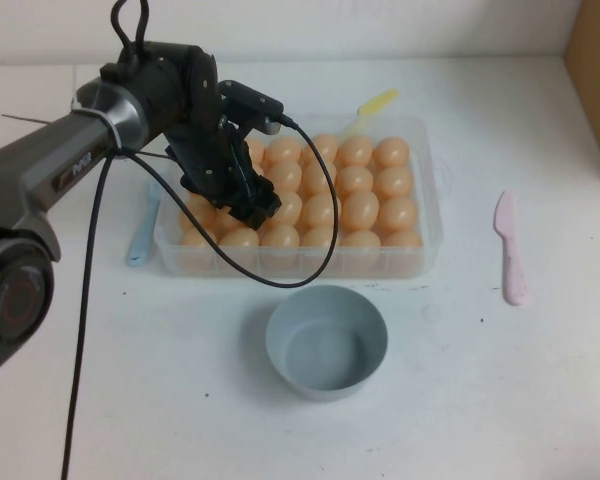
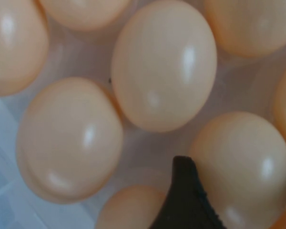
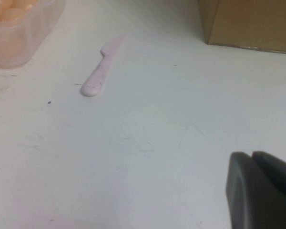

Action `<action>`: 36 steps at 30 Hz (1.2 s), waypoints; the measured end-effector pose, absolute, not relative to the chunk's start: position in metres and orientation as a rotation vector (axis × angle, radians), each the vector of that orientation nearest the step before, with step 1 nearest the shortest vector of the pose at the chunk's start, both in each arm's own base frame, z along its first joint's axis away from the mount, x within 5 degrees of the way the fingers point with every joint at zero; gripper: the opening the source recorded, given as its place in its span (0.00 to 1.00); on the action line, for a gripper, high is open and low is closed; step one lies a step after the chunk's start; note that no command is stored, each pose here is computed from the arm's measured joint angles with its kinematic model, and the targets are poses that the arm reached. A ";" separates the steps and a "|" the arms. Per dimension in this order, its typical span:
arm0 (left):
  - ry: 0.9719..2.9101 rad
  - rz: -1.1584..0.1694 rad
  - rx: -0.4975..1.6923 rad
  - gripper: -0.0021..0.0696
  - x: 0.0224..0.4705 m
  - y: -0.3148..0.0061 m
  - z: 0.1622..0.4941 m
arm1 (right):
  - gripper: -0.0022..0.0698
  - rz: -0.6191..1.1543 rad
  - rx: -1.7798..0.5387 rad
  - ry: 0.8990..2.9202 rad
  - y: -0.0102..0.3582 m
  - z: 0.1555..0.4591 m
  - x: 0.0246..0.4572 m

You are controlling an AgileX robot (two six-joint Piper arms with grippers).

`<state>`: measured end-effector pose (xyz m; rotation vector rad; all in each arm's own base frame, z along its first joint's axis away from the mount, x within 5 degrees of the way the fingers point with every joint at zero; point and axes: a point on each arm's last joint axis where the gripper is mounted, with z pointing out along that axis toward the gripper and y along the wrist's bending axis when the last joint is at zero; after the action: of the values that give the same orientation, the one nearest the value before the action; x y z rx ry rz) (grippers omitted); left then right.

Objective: Take an egg out of the egg box
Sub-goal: Pick up the egg from the plastic box, then place the egg in the bowl

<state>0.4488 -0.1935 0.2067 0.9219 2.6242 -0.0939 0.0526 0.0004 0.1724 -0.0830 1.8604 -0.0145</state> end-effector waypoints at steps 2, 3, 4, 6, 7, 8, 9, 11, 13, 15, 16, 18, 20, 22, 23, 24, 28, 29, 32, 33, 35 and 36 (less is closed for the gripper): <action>2.626 -0.093 0.927 0.61 0.449 -0.193 0.205 | 0.00 -0.015 -0.083 1.860 0.000 0.172 0.053; 2.627 -0.092 0.928 0.61 0.450 -0.193 0.204 | 0.00 -0.015 -0.083 1.860 0.000 0.172 0.053; 2.626 -0.092 0.930 0.61 0.450 -0.194 0.203 | 0.00 -0.015 -0.083 1.860 0.000 0.172 0.053; 2.633 -0.091 0.930 0.61 0.451 -0.193 0.200 | 0.00 -0.015 -0.083 1.860 0.000 0.172 0.053; 2.633 -0.091 0.930 0.61 0.451 -0.193 0.200 | 0.00 -0.015 -0.083 1.860 0.000 0.172 0.053; 2.634 -0.091 0.931 0.60 0.451 -0.193 0.199 | 0.00 -0.015 -0.083 1.860 0.000 0.172 0.053; 2.634 -0.091 0.931 0.58 0.451 -0.193 0.199 | 0.00 -0.015 -0.083 1.860 0.000 0.172 0.053; 2.634 -0.091 0.931 0.55 0.451 -0.193 0.199 | 0.00 -0.015 -0.083 1.860 0.000 0.172 0.053; 2.634 -0.091 0.931 0.53 0.451 -0.193 0.199 | 0.00 -0.015 -0.083 1.860 0.000 0.172 0.053; 2.634 -0.091 0.931 0.53 0.451 -0.193 0.199 | 0.00 -0.015 -0.083 1.860 0.000 0.172 0.053; 2.634 -0.091 0.931 0.53 0.451 -0.193 0.199 | 0.00 -0.015 -0.083 1.860 0.000 0.172 0.053; 2.633 -0.091 0.930 0.53 0.451 -0.193 0.199 | 0.00 -0.015 -0.083 1.860 0.000 0.172 0.053; 2.627 -0.092 0.928 0.53 0.452 -0.193 0.201 | 0.00 -0.015 -0.083 1.860 0.000 0.172 0.053; 2.616 -0.085 0.929 0.53 0.453 -0.193 0.207 | 0.00 -0.015 -0.083 1.860 0.000 0.172 0.053; 2.603 -0.083 0.926 0.53 0.453 -0.193 0.214 | 0.00 -0.015 -0.083 1.860 0.000 0.172 0.053; 2.589 -0.081 0.923 0.53 0.453 -0.193 0.222 | 0.00 -0.015 -0.083 1.860 0.000 0.172 0.053; 2.518 -0.060 0.918 0.52 0.447 -0.192 0.259 | 0.00 -0.015 -0.083 1.860 0.000 0.172 0.053; 2.507 -0.054 0.922 0.52 0.444 -0.193 0.267 | 0.00 -0.015 -0.083 1.860 0.000 0.172 0.053; 2.481 -0.031 0.961 0.52 0.426 -0.199 0.293 | 0.00 -0.015 -0.083 1.860 0.000 0.172 0.053; 2.479 -0.022 0.981 0.52 0.419 -0.202 0.302 | 0.00 -0.015 -0.083 1.860 0.000 0.172 0.053; 2.473 -0.004 1.022 0.52 0.402 -0.209 0.317 | 0.00 -0.015 -0.083 1.860 0.000 0.172 0.053; 2.464 0.000 1.047 0.52 0.394 -0.215 0.324 | 0.00 -0.015 -0.083 1.860 0.000 0.172 0.053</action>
<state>0.3935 -0.2152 0.3244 1.0470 2.4638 0.0004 0.0526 0.0004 0.1724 -0.0830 1.8604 -0.0145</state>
